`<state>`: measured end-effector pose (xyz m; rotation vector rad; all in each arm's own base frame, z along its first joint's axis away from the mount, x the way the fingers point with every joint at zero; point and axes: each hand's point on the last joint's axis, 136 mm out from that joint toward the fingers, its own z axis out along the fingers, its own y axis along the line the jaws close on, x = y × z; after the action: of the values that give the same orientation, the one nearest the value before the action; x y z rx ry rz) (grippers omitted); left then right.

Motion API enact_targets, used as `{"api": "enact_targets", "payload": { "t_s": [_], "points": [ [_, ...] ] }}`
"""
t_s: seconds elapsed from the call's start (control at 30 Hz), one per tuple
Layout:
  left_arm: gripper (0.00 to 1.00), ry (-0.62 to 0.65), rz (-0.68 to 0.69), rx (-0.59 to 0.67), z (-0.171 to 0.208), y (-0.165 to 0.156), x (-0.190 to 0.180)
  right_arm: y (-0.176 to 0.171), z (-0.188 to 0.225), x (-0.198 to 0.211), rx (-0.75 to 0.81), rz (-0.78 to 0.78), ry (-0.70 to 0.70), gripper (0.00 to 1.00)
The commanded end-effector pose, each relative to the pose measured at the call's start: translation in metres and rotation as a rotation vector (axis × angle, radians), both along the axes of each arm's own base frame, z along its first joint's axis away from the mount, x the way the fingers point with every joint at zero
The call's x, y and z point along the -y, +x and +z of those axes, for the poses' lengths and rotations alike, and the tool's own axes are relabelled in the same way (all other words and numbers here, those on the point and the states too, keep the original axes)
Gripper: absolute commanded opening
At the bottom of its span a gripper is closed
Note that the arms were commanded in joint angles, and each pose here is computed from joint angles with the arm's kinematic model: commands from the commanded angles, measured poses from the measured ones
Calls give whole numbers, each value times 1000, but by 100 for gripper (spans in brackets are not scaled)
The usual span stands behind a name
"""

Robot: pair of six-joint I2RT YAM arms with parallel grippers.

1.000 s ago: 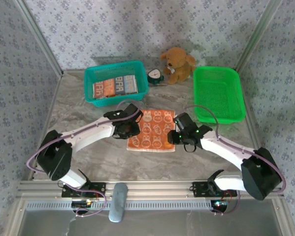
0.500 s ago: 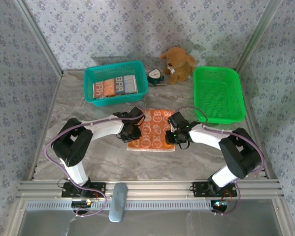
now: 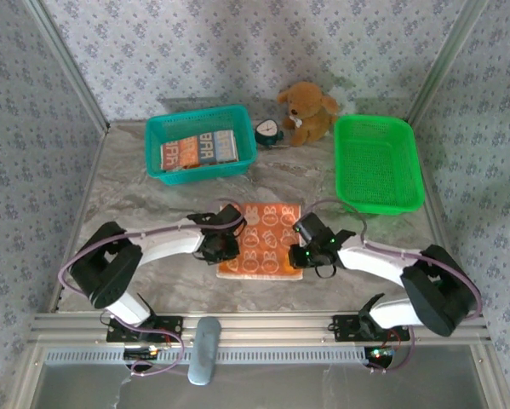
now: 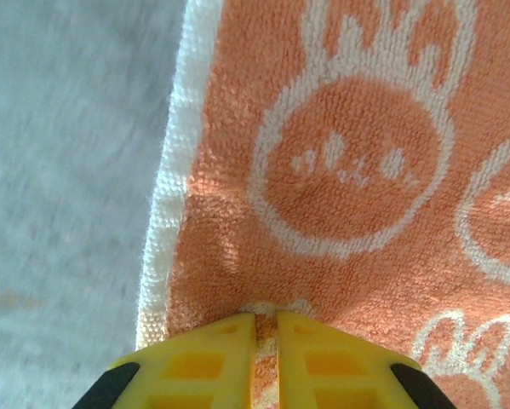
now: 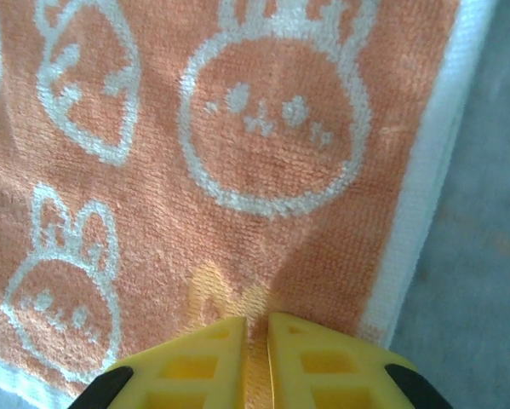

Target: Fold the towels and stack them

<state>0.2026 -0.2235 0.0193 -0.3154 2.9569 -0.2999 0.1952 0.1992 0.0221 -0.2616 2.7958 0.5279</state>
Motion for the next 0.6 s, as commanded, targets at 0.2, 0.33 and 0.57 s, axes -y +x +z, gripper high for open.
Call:
{"api": "enact_targets", "payload": {
  "t_s": [0.2,0.33,0.57],
  "points": [
    [20,21,-3,18,37,-7,-16,-4,38,9,3,-40,-11,24],
    [22,-13,3,105,62,36,-15,37,58,9,52,-85,20,26],
    [17,-23,27,192,66,105,-30,106,66,-4,105,-79,51,20]
  ]
}}
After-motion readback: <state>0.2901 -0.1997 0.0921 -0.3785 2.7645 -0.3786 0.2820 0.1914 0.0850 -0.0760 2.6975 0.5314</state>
